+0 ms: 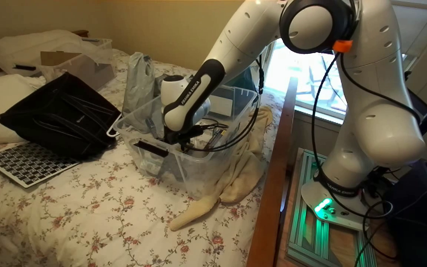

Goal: Take an item out of the plastic container

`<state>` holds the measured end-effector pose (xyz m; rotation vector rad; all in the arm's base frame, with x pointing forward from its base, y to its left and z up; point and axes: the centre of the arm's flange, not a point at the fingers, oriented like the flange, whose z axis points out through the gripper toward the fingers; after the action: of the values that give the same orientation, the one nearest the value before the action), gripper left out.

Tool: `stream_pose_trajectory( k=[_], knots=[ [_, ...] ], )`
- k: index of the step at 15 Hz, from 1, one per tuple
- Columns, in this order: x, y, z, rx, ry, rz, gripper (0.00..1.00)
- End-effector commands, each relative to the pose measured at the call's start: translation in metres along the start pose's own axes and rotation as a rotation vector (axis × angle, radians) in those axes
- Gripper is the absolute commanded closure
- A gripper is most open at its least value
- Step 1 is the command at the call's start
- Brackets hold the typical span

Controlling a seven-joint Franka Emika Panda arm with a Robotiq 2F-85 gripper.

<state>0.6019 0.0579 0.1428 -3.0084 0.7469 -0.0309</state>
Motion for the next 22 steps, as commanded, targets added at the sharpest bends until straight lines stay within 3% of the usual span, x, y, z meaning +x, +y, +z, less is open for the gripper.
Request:
stream_pose_trajectory(
  k=[1,8,10,11,12,14,15,16,18,21,22],
  knots=[
    [0.010,-0.014,0.016,-0.022,-0.021,0.001,0.00],
    [0.007,-0.022,0.027,-0.065,-0.098,0.049,0.04],
    [0.007,-0.021,0.030,-0.089,-0.123,0.070,0.14],
    [0.007,-0.021,0.031,-0.100,-0.131,0.078,0.35],
    [0.007,-0.021,0.031,-0.104,-0.138,0.082,0.32],
    [0.007,-0.022,0.032,-0.120,-0.145,0.091,0.46],
    [0.007,-0.021,0.031,-0.125,-0.150,0.095,0.48],
    [0.006,-0.021,0.031,-0.128,-0.155,0.097,0.19],
    [0.004,-0.019,0.031,-0.139,-0.164,0.107,0.15],
    [0.001,-0.015,0.027,-0.138,-0.166,0.125,0.00],
    [0.000,-0.013,0.025,-0.134,-0.165,0.132,0.00]
  ],
)
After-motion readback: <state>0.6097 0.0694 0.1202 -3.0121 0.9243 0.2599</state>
